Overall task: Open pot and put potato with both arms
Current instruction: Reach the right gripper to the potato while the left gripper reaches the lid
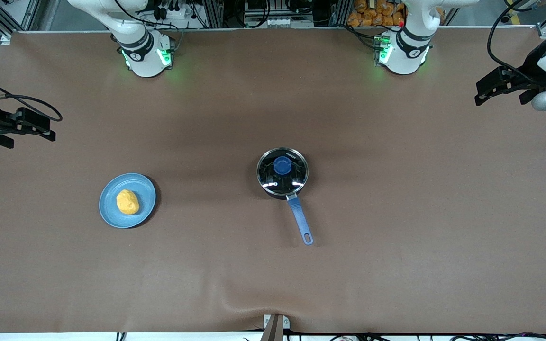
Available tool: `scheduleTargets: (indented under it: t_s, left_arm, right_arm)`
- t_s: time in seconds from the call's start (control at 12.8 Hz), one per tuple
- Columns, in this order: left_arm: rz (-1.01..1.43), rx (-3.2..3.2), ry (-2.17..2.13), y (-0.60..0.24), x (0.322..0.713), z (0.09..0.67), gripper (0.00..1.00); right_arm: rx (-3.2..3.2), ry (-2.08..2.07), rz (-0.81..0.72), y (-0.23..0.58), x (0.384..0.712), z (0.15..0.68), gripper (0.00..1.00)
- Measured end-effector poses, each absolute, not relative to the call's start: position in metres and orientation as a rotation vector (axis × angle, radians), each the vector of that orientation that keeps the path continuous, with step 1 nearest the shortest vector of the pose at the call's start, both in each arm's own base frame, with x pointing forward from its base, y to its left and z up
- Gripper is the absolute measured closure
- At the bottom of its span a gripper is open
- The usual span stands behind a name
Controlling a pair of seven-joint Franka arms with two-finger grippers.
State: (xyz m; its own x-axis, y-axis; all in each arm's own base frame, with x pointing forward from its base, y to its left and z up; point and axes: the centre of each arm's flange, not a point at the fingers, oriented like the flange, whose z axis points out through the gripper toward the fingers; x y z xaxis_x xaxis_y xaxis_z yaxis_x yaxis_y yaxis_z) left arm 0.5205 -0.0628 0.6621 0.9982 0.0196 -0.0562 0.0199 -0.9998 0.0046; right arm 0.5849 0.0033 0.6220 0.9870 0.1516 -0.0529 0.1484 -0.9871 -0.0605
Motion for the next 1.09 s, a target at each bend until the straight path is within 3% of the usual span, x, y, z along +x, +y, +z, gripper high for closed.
scheduleTargets:
  t_s: [0.55,0.78,1.09]
  left_arm:
    - [-0.135,3.074,-0.026,-0.088,0.531,0.645,0.0]
    - [-0.111,3.004,-0.031,-0.17,0.555,0.607,0.0]
    - [-0.076,3.037,-0.003,-0.314,0.55,0.54,0.0]
  right_arm:
    - [-3.064,-0.264,0.136,0.012,0.588,0.61,0.0]
    - [-3.041,-0.31,0.281,0.032,0.607,0.555,0.0]
    - [-3.008,-0.357,0.421,0.048,0.638,0.468,0.0]
